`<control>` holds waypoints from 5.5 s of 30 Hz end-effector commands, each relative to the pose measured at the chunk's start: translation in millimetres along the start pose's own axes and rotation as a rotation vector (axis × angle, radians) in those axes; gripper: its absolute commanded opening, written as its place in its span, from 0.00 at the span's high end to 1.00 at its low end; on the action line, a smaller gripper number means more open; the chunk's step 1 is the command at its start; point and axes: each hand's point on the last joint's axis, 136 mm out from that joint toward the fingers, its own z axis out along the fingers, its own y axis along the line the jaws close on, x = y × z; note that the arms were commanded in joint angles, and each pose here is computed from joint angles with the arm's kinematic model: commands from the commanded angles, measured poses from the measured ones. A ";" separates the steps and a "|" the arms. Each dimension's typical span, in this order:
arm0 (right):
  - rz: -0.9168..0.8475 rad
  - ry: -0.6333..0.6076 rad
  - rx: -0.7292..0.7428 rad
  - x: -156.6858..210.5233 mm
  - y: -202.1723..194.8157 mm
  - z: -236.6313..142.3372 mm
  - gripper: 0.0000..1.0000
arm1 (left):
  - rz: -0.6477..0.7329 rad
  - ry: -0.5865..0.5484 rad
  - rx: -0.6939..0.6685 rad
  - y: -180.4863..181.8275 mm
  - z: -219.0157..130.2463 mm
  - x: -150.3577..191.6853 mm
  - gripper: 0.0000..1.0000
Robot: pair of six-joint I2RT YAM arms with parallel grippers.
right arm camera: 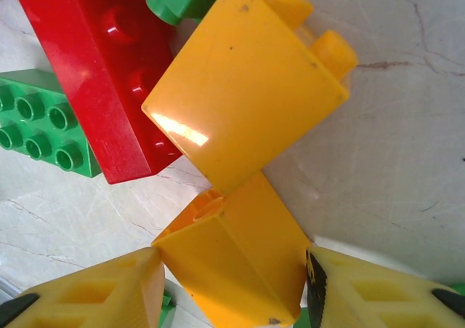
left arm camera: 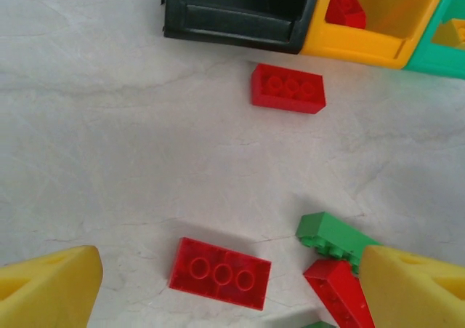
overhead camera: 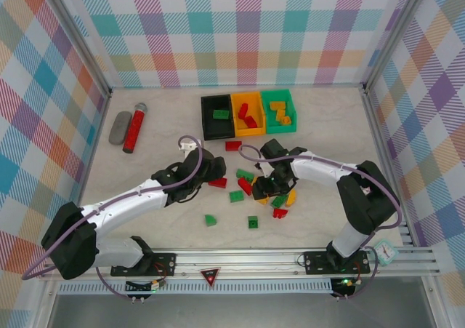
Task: Sort the legos into containers by color
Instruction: Pick up the lego from the center of the table, then place the lego in the container, then pick up the lego from the center of the table, then place the lego in the container.
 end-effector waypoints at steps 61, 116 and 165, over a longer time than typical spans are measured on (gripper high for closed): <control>0.301 -0.430 0.158 -305.6 -131.7 -112.2 0.58 | 0.054 0.258 0.039 -3.1 -29.1 34.8 0.05; 0.274 -0.504 0.067 1.5 -91.8 -67.8 0.36 | 0.306 0.547 -0.242 -2.3 53.2 74.8 0.09; 0.260 -0.551 0.052 -1.6 -90.5 -68.6 0.37 | 0.312 0.282 -0.053 -109.7 126.0 -87.6 0.38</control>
